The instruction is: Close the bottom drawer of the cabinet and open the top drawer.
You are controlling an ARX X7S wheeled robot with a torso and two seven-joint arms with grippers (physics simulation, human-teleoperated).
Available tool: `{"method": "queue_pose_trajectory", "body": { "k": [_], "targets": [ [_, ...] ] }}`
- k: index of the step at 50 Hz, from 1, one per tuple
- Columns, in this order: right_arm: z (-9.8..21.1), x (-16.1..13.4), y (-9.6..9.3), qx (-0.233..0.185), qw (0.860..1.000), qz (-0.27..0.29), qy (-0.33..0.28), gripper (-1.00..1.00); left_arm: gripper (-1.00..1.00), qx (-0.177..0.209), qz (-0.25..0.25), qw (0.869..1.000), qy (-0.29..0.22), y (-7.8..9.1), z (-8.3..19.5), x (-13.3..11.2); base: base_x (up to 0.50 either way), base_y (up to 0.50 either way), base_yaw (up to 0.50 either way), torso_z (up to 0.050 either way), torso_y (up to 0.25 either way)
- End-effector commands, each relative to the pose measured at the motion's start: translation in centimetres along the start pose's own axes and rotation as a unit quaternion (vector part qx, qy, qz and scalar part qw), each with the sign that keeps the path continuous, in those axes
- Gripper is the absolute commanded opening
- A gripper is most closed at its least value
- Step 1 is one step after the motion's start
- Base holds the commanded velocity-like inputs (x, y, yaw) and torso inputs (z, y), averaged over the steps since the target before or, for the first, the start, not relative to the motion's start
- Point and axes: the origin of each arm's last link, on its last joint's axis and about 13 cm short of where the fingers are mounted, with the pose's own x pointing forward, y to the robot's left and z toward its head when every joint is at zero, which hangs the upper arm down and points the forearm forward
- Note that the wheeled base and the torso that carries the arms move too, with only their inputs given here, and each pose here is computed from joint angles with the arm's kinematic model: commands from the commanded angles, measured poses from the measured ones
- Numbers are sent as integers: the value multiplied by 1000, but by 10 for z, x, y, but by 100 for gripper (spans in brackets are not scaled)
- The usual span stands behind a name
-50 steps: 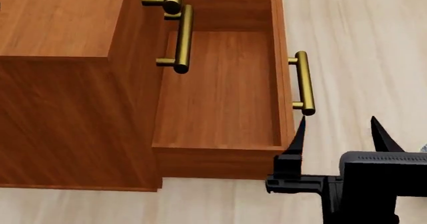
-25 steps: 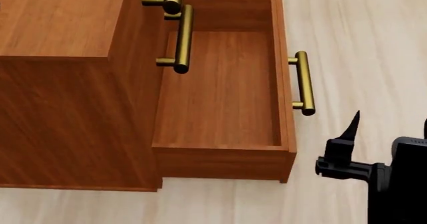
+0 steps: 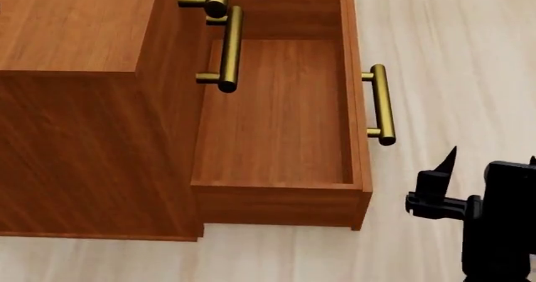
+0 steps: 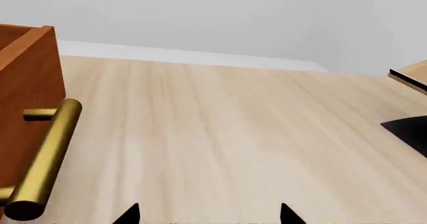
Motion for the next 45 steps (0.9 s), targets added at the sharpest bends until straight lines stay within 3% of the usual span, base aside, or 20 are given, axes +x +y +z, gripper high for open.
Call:
{"method": "queue_pose_trajectory", "body": {
  "k": [1,35,45],
  "targets": [
    [-11,17,8,-10,1000,7,17,100,100,3,0,1000,0,0,0,1,0,0,0,0,0],
    [-21,36,61,-19,996,85,32,100,100,2,-2,1000,-4,0,5,0,0,0,0,0,0],
    [-19,35,86,-17,991,127,26,100,100,1,-1,1000,-5,1,5,0,0,0,1,0,0]
  ]
}}
